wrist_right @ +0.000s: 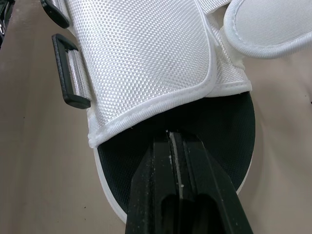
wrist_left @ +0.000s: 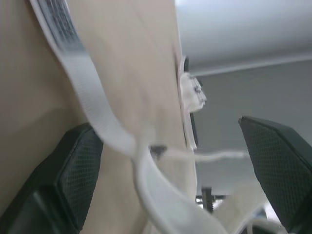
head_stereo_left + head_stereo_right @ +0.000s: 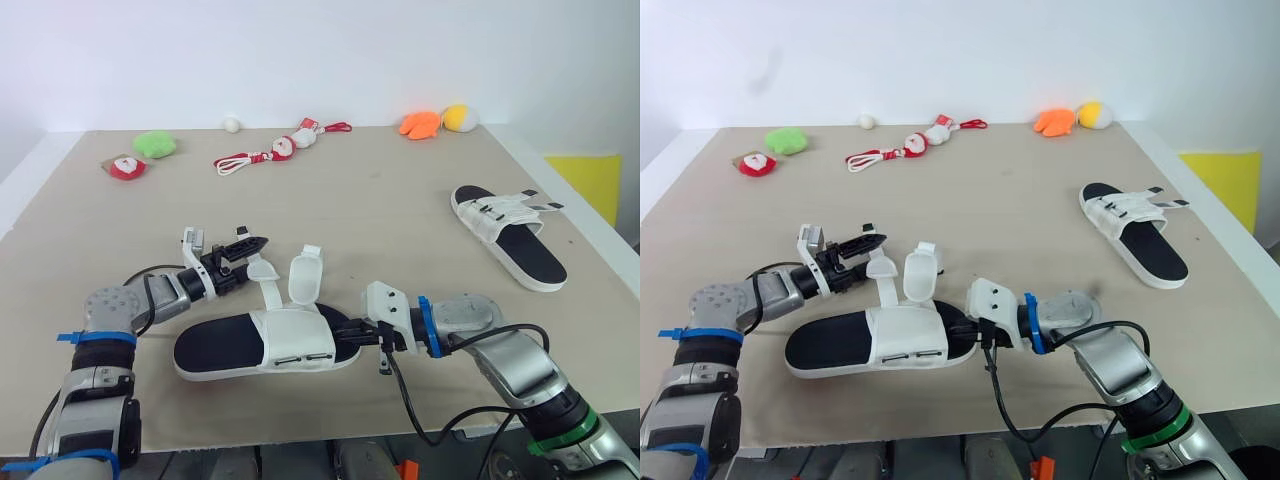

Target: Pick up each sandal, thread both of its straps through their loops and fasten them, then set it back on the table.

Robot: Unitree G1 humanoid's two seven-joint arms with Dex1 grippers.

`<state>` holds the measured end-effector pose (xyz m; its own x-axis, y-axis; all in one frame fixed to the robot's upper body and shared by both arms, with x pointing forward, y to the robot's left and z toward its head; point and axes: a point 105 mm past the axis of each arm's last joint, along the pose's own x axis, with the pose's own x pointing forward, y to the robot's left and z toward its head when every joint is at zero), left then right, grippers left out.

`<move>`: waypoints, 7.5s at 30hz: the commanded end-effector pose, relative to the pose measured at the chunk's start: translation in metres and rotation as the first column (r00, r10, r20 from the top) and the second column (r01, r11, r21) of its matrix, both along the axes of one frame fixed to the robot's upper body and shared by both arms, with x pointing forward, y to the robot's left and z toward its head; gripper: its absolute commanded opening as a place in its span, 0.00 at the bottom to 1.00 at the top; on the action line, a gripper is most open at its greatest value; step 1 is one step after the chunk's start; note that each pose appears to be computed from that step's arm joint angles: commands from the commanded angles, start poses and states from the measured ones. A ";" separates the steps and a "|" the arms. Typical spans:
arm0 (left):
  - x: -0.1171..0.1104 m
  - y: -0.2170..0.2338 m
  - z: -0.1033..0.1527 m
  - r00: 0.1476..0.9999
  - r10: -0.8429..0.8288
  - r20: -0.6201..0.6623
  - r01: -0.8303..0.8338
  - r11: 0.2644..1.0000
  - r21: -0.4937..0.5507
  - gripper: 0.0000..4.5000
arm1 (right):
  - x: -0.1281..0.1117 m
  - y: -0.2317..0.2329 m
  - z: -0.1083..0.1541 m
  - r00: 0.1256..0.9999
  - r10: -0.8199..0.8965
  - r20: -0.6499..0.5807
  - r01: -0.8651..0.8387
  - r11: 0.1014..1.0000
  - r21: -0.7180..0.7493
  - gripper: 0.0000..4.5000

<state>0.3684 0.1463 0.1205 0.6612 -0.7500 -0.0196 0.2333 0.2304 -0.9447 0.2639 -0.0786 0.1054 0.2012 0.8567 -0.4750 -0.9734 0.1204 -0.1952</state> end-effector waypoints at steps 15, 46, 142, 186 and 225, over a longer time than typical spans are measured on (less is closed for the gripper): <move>0.027 0.009 -0.001 0.997 0.048 0.068 -0.054 0.995 0.084 0.46 | -0.002 0.001 -0.012 0.999 -0.031 -0.030 0.030 0.999 -0.027 0.00; -0.116 -0.021 0.061 -0.553 -0.763 0.334 -0.631 0.645 0.431 0.01 | -0.006 0.003 -0.015 0.997 0.036 -0.062 -0.039 0.998 -0.058 0.00; -0.133 -0.013 0.074 0.589 -0.558 0.584 0.299 0.823 0.483 0.01 | -0.008 0.009 -0.022 0.996 0.015 -0.085 -0.020 0.998 -0.062 0.00; -0.147 -0.031 0.048 0.670 -0.575 0.469 0.355 0.803 0.479 0.01 | -0.012 0.012 -0.024 0.996 0.017 -0.091 -0.022 0.998 -0.056 0.00; -0.167 -0.035 0.038 0.683 -0.582 0.442 0.310 0.778 0.547 0.01 | -0.014 0.015 -0.025 0.994 0.035 -0.104 -0.039 0.998 -0.043 0.00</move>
